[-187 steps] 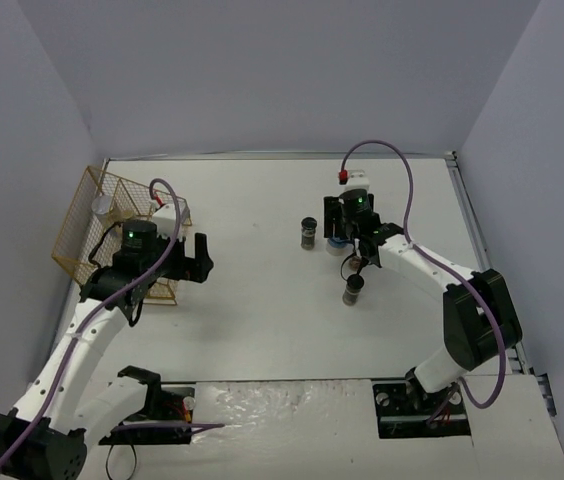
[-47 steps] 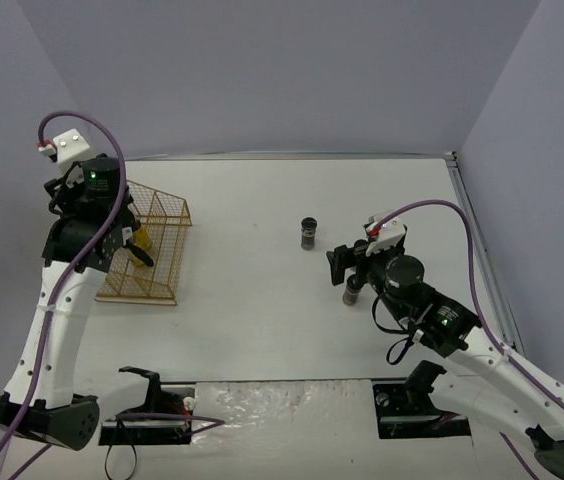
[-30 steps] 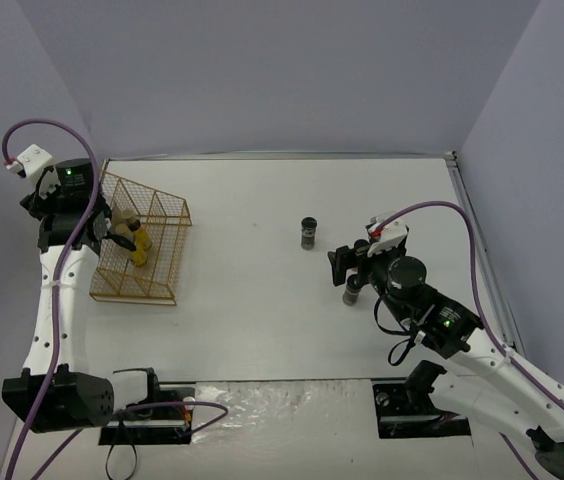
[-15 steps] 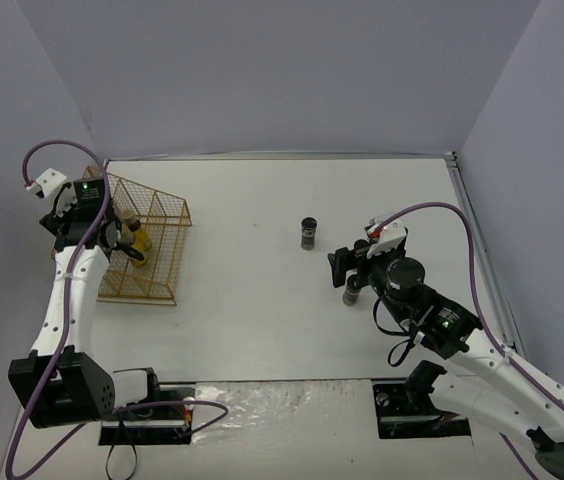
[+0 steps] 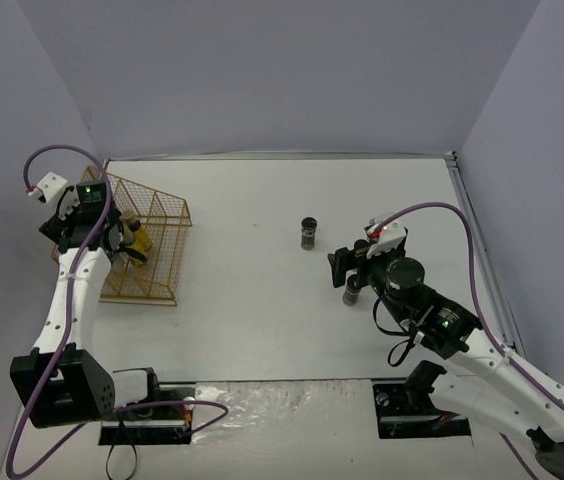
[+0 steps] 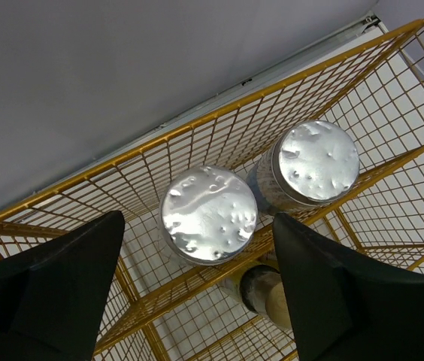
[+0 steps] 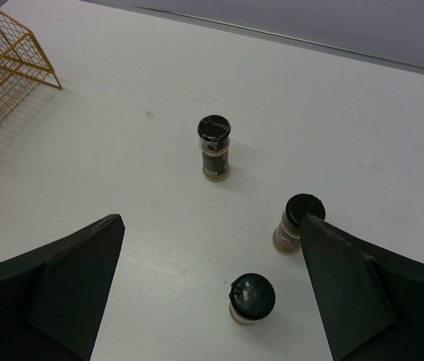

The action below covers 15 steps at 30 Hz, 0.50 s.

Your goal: Organize the condiment bottles

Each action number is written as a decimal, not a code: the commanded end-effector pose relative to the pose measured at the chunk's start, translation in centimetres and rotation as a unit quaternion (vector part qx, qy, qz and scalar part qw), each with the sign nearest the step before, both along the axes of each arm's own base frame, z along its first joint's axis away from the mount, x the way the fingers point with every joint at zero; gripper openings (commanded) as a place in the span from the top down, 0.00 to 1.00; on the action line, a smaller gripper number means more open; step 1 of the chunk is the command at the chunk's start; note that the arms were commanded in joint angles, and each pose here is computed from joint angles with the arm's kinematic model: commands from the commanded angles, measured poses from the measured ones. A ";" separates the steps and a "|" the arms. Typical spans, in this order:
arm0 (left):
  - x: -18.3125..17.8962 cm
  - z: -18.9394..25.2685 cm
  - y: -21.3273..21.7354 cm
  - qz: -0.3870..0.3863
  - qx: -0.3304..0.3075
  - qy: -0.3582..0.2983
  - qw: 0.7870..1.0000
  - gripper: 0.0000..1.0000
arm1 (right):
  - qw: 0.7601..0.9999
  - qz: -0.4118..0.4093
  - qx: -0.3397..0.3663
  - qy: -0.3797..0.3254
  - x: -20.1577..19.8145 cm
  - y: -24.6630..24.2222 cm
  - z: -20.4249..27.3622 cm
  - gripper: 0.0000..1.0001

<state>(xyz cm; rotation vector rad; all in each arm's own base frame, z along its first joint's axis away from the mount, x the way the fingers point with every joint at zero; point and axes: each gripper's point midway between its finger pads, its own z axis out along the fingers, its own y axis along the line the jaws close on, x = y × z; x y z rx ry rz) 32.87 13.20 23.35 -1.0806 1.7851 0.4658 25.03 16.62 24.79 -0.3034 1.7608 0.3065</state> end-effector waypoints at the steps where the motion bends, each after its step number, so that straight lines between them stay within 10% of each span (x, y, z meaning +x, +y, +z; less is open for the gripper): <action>1: 0.6 2.4 0.5 0.015 0.003 -0.057 0.998 0.19 | 0.999 -0.009 0.028 -0.022 0.6 0.2 1.6 0.00; 15: 2.3 6.2 -6.9 -0.221 -0.063 -0.074 0.970 0.03 | 0.996 -0.082 0.009 0.017 1.8 -1.5 -0.1 0.00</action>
